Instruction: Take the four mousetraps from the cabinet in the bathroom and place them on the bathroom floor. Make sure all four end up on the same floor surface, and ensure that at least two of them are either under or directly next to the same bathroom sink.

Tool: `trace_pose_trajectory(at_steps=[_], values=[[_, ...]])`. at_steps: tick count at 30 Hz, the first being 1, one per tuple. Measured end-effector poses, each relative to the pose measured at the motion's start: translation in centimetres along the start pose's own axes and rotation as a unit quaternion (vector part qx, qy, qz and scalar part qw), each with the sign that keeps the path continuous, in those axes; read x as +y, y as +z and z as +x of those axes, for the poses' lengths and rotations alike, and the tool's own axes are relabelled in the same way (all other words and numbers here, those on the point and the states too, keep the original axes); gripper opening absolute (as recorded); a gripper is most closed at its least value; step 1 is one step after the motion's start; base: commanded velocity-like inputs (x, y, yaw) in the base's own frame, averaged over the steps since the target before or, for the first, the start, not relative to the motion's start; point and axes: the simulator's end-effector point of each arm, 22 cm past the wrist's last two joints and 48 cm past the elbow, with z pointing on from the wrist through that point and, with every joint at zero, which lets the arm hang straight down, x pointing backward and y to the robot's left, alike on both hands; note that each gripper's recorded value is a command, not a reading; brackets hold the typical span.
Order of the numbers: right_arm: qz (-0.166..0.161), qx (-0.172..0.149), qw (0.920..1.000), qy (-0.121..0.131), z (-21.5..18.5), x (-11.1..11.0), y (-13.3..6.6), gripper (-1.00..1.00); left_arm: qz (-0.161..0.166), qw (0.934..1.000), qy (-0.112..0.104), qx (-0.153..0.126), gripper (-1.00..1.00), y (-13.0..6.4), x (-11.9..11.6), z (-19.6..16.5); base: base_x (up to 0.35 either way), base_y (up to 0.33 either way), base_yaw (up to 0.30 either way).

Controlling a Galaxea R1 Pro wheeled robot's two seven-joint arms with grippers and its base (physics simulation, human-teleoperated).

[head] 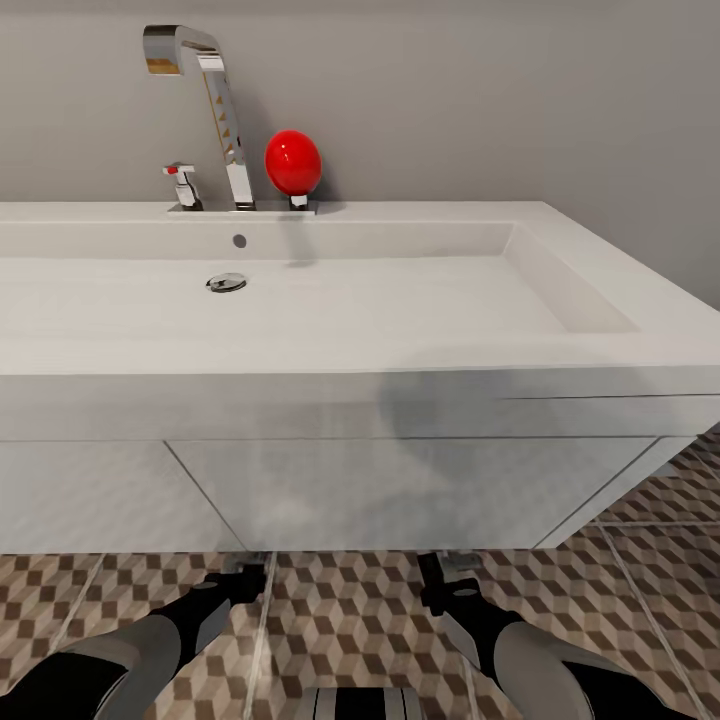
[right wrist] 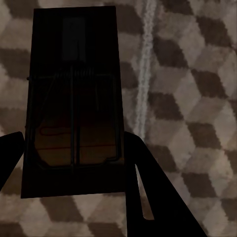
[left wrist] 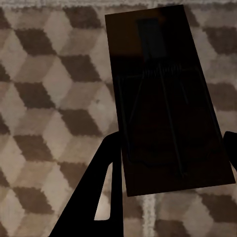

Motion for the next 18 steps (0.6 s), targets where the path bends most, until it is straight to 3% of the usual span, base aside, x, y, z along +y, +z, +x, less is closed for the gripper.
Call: trace_pose_trajectory(at_steps=[18], values=[[0.002,0.014,0.9999,0.000,0.21,-0.13,-0.01,-1.00,0.000,1.0000,0.001,-0.003,-1.00,0.00,-0.05,-0.17,0.000,0.000,0.000]])
